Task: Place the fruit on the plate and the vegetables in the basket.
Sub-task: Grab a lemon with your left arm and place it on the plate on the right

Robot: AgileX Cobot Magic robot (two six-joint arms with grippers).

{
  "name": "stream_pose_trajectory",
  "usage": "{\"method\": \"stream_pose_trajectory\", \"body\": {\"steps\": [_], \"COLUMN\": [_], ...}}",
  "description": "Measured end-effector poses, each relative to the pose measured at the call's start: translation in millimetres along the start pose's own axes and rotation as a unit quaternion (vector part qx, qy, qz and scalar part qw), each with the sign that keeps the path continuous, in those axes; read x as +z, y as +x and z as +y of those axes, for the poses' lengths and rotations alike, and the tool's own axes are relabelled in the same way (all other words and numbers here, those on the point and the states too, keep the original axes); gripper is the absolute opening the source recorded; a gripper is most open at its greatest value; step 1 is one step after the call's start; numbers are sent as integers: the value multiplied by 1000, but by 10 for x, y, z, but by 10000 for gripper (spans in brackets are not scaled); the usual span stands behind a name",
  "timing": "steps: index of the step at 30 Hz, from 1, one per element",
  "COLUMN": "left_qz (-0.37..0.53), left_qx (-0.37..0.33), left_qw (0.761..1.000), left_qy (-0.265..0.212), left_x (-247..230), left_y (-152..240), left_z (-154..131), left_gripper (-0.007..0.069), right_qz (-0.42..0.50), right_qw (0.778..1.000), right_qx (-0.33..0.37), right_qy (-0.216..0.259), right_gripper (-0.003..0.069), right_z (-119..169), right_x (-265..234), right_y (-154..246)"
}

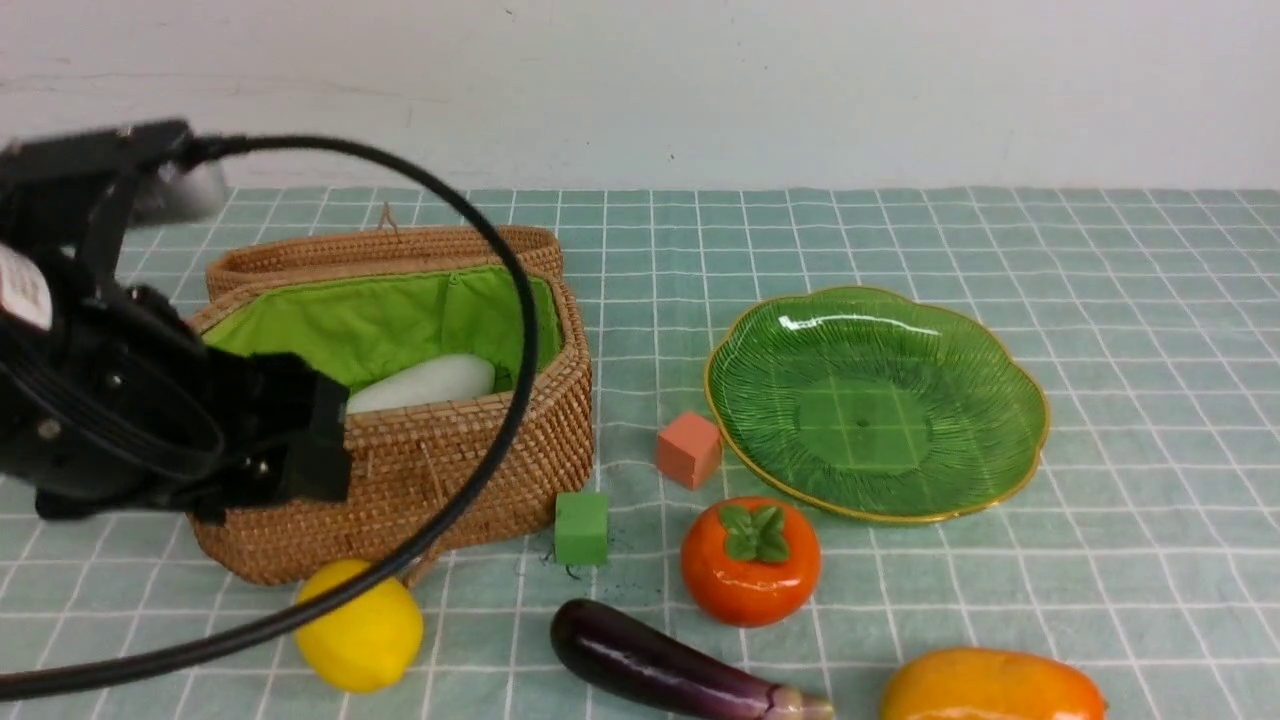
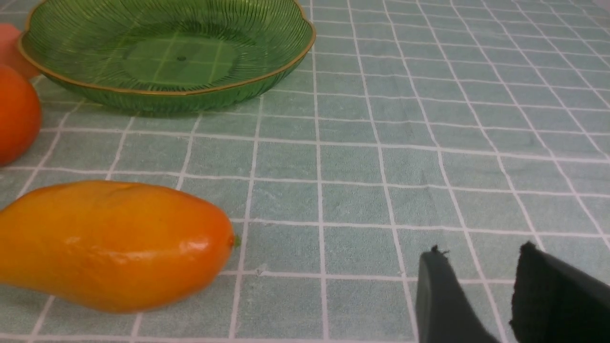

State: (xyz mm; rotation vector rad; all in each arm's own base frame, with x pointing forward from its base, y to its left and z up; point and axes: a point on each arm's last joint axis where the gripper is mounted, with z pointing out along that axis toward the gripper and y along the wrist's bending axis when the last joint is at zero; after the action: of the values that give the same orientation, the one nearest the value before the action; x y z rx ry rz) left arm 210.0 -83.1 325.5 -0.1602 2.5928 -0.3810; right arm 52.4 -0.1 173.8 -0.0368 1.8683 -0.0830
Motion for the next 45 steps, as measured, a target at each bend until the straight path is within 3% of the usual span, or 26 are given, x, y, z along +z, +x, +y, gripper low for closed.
{"method": "stream_pose_trajectory", "body": {"steps": [5,13,19,23,33,45], "left_qz": [16,52,60,50,52,104], "left_qx": [-110,-120,-178,-198,-193,-94], "left_qw": [994,988,975,972,972,979], "left_qy": [-21,-85,-121,-119,-121,-148], "left_x": [427,1061,1344,1452,1497,1394], "left_y": [41,-2,16,4,8,76], "left_z": [63,137,197,201,206,250], "left_gripper": [510,613,631,631,559,525], "right_qz": [0,0,0,0,0,0], "right_qw": [1000,1000,1000,1000,1000,1000], "right_qx": [0,0,0,0,0,0], "right_qy": [0,0,0,0,0,0], "right_gripper": [242,242,242,242,242,242], "right_z": [0,0,0,0,0,0], "right_x": [0,0,0,0,0,0], "right_y": [0,0,0,0,0,0]}}
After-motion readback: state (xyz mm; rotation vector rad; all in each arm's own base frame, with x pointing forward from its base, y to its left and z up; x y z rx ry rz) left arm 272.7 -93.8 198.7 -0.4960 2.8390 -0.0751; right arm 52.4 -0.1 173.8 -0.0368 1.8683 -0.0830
